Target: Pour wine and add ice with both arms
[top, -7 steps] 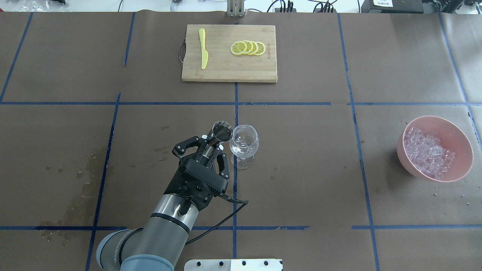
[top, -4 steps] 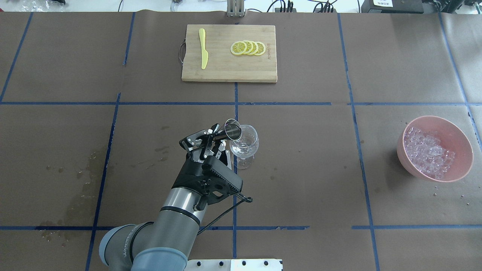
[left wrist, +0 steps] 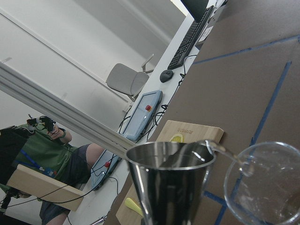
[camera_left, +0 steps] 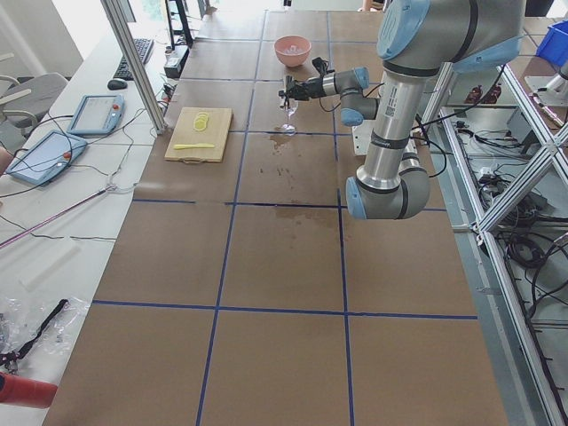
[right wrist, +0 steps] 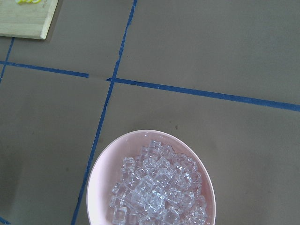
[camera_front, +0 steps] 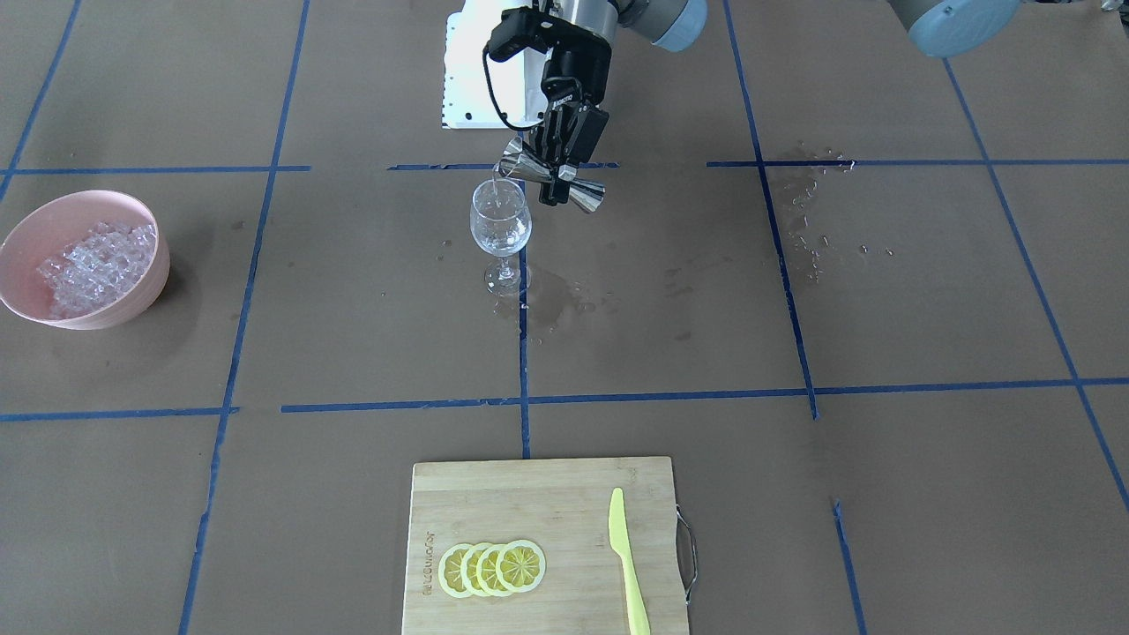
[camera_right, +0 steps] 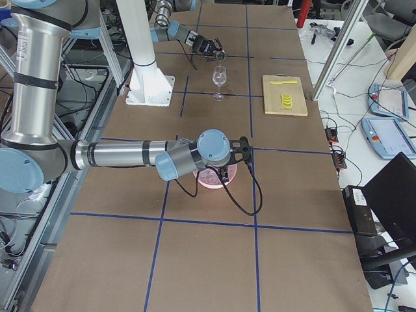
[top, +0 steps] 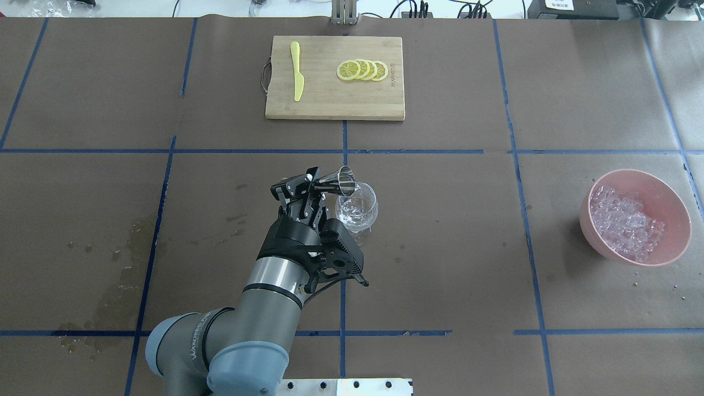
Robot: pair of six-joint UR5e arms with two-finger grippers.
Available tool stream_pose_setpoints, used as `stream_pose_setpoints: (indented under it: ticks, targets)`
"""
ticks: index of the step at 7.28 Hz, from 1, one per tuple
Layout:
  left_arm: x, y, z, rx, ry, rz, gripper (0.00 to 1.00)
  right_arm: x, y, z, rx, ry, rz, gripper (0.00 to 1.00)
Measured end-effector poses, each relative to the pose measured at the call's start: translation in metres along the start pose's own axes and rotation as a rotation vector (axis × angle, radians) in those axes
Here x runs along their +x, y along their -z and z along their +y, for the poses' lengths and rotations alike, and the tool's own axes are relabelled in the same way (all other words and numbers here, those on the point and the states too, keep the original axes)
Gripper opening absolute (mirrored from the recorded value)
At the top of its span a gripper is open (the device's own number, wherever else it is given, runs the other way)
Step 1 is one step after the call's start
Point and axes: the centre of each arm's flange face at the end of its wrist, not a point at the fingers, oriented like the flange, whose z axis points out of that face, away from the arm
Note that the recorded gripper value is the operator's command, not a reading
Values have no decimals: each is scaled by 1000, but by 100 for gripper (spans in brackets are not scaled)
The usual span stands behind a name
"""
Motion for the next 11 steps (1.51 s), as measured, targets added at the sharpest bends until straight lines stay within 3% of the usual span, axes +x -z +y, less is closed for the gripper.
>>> stream_pose_setpoints:
  ticks: [7, 11]
  targets:
    - [4, -5, -15, -70, -417, 19, 0, 0, 0, 0, 0, 4, 0, 100]
    - [4, -7, -30, -110, -585, 39, 0, 0, 0, 0, 0, 4, 0, 100]
